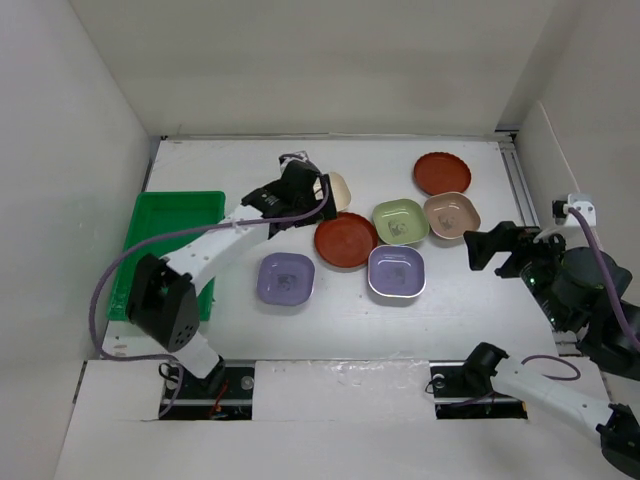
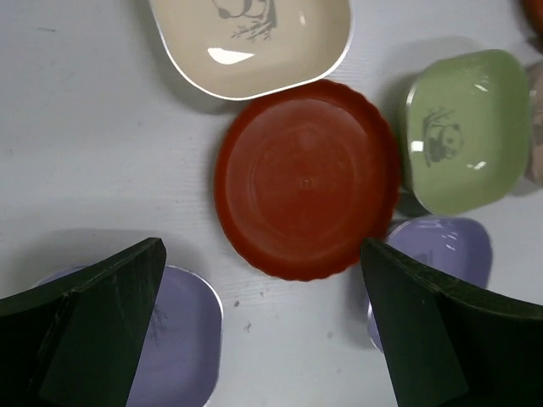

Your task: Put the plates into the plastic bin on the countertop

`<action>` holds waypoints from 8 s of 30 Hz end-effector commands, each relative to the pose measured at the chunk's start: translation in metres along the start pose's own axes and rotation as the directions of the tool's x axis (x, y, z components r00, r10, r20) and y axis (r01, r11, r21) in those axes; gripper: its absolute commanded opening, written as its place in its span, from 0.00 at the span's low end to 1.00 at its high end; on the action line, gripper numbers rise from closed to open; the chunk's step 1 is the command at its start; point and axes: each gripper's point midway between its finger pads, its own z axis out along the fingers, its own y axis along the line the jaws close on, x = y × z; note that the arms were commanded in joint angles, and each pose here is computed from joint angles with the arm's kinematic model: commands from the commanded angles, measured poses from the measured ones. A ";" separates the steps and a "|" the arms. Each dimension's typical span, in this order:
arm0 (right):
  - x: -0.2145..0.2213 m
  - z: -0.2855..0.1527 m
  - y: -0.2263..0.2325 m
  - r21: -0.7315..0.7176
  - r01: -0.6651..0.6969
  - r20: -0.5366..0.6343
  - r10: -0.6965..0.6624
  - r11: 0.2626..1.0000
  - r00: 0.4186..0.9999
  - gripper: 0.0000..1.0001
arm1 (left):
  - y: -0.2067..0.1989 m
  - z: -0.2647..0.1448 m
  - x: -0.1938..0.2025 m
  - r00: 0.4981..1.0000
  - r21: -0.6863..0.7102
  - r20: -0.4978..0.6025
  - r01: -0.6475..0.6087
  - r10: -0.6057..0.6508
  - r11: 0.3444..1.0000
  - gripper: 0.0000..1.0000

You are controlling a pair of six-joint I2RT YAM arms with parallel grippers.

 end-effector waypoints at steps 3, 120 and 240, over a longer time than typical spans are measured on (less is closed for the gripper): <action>0.003 0.002 0.017 -0.092 -0.023 0.008 0.024 0.995 1.000 1.00 | 0.013 0.032 -0.001 1.000 -0.071 0.014 0.026 -0.025 0.997 1.00; -0.015 0.108 -0.030 0.180 -0.193 0.123 0.173 0.964 0.977 1.00 | -0.083 0.005 -0.143 0.951 -0.164 0.307 0.102 -0.048 0.981 1.00; 0.041 0.273 0.144 -0.595 -0.260 -0.404 -0.003 0.760 0.915 0.00 | -0.001 -0.037 -0.116 0.954 -0.110 0.299 0.030 0.004 0.993 0.00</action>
